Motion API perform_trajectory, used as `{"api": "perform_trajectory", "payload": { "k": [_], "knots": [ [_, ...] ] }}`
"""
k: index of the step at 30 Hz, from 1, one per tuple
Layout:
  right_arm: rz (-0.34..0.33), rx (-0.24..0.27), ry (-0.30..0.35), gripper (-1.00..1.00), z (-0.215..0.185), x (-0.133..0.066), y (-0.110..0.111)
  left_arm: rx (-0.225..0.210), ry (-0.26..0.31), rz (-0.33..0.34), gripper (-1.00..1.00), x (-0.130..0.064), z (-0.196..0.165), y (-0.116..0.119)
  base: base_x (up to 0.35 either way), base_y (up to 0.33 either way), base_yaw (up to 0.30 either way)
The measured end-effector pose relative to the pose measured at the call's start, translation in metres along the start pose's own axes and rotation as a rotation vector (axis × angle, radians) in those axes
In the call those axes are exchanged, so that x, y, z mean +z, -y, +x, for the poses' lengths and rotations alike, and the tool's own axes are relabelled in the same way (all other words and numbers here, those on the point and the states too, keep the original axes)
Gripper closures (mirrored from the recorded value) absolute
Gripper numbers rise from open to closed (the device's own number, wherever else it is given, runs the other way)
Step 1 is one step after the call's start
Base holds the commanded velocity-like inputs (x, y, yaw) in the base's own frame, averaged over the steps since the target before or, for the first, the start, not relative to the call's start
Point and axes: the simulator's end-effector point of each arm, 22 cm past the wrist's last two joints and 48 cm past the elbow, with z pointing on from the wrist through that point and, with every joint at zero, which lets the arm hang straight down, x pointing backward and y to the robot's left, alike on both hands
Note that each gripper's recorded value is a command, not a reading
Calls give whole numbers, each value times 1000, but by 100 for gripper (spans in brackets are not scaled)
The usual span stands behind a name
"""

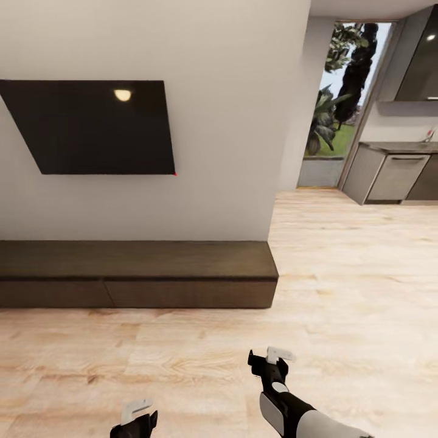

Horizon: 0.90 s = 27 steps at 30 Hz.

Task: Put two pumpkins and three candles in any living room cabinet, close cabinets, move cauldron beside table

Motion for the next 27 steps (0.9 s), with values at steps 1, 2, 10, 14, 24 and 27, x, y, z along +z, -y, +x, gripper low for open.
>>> {"api": "perform_trajectory", "payload": {
  "k": [1,2,10,14,24,27],
  "knots": [
    [0,0,1,-100,0,0,0,0,0,0,-100,0,0,0,316,0,175],
    [0,0,1,-100,0,0,1,0,0,0,-100,0,0,0,305,0,112],
    [1,0,3,-100,-1,1,1,0,0,-1,-100,0,0,0,233,0,29],
    [-2,3,8,-100,-4,1,-1,2,0,0,-100,0,0,0,119,-49,1],
    [-1,3,6,-100,-4,1,0,-1,1,0,-100,0,-1,0,181,-11,0],
    [1,2,6,-100,-4,1,1,-1,1,0,-100,0,-1,0,106,0,0]
  ]
}}
